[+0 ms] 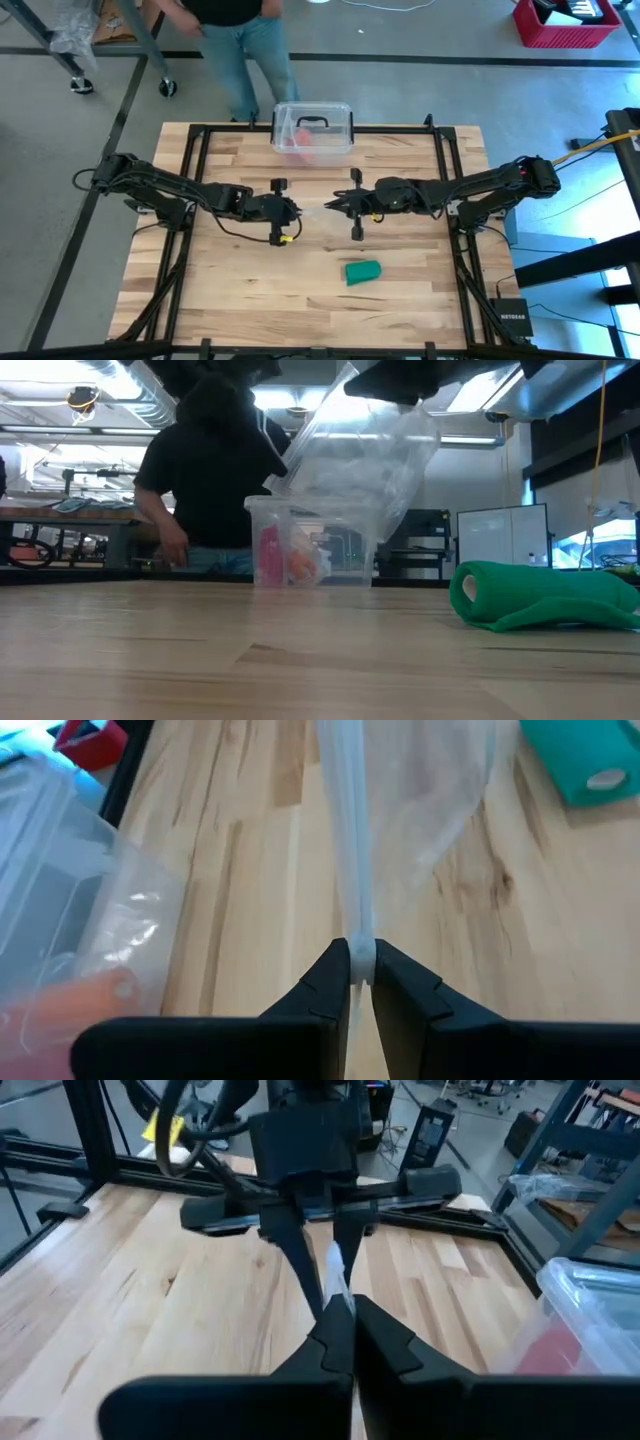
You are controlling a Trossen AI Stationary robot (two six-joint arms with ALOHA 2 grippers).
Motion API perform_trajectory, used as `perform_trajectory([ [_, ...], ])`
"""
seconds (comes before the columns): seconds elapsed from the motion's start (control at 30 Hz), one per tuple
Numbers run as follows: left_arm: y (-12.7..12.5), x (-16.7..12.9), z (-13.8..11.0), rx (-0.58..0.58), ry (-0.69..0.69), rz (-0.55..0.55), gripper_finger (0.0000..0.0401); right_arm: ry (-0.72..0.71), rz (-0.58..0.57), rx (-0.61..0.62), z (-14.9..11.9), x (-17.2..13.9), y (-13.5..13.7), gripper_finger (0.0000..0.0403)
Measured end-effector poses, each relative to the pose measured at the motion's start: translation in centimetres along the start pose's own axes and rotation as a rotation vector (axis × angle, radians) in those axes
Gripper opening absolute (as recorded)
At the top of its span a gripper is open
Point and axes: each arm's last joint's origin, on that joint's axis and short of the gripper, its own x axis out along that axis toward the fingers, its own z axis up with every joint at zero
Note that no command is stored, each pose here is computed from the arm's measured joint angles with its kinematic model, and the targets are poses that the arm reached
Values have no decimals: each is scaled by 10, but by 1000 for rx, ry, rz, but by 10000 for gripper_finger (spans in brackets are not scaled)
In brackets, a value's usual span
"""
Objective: Roll bandage
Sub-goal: Open the transparent zip bag
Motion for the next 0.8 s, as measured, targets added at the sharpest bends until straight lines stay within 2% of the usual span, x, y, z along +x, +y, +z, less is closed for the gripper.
perform_trajectory([
  [0.43,-1,0,1,-7,-3,-2,36,28,4,-3,-1,-3,0,0],
  [0.67,-1,-2,3,-65,-11,-5,115,55,7,-6,-4,-3,0,0],
  [0.8,-2,-17,15,-69,-52,-20,158,85,11,-16,-7,-3,0,0],
])
